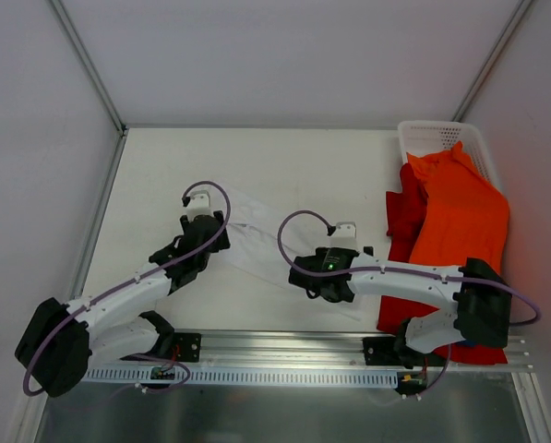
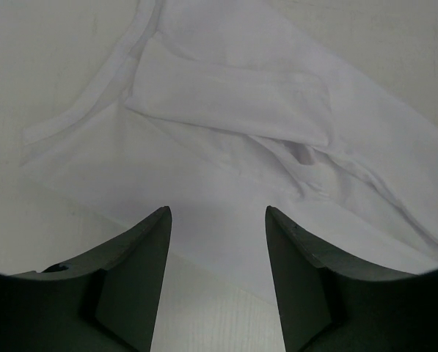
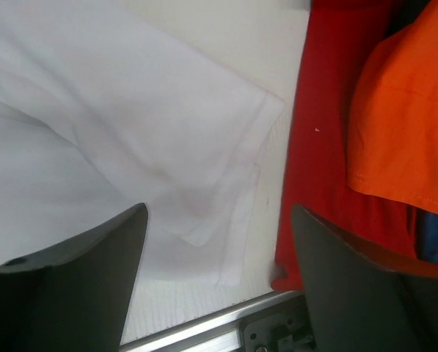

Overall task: Fold and stack the t-shirts
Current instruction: Fold the other side of the tshirt into a rectangle, then rotate the tshirt 90 degrees

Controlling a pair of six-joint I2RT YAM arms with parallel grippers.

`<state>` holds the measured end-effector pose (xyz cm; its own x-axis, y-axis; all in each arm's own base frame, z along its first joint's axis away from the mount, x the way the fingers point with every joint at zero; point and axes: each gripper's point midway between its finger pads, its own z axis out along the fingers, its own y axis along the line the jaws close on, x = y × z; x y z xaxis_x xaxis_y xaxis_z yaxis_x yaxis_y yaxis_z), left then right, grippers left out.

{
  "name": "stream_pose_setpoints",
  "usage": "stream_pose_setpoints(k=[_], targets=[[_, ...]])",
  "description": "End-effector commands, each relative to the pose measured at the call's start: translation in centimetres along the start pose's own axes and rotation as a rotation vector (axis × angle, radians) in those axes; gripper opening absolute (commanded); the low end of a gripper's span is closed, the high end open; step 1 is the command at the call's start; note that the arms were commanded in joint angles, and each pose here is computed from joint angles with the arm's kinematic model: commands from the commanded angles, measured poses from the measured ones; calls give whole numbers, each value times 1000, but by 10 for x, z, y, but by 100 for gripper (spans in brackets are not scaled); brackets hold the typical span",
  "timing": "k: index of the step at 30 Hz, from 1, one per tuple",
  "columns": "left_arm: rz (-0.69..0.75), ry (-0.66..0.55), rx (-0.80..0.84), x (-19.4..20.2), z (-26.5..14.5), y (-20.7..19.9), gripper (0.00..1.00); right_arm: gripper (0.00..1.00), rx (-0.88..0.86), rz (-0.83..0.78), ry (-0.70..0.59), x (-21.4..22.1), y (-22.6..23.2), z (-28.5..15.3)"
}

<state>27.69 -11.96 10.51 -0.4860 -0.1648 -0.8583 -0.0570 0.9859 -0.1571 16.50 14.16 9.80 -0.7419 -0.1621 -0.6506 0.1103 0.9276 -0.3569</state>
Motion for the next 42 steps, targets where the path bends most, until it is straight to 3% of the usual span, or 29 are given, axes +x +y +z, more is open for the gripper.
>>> stream_pose_setpoints(k=[1, 2, 3, 4, 7, 11, 12, 15, 22, 28, 31, 36, 42], targets=[[-46, -114, 16, -45, 9, -24, 54, 80, 18, 47, -94, -23, -28, -12], [-36, -95, 3, -40, 17, -23, 53, 64, 19, 60, -108, -25, -31, -11], [-43, -91, 1, -42, 19, -23, 53, 19, 23, 80, -132, -28, -38, -9], [-69, -80, 8, -44, 24, -23, 52, 1, 28, 93, -134, -28, -41, -7], [-98, -56, 24, -42, 32, -22, 54, 0, -36, 130, -98, -19, -33, 12], [-133, -10, 98, -37, 39, -26, 72, 0, -281, 219, 59, 10, 7, 39], [-135, 0, 117, -35, 40, -28, 78, 0, -345, 251, 47, 4, 19, 42], [-136, 36, 175, -30, 41, -33, 84, 0, -431, 283, 127, 20, 32, 56], [-140, 71, 166, -19, 46, -30, 85, 0, -489, 281, 205, 31, 54, 65], [-144, 108, 104, -8, 49, -15, 83, 0, -616, 372, 312, 60, 81, 63], [-161, 111, 1, -3, 49, 7, 81, 0, -564, 340, 335, 83, 74, 65], [-201, 130, -172, 4, 57, 42, 73, 0, -509, 306, 314, 84, 62, 63], [-306, 184, -273, 3, 75, 74, 52, 0, -486, 323, 288, 87, 41, 58]])
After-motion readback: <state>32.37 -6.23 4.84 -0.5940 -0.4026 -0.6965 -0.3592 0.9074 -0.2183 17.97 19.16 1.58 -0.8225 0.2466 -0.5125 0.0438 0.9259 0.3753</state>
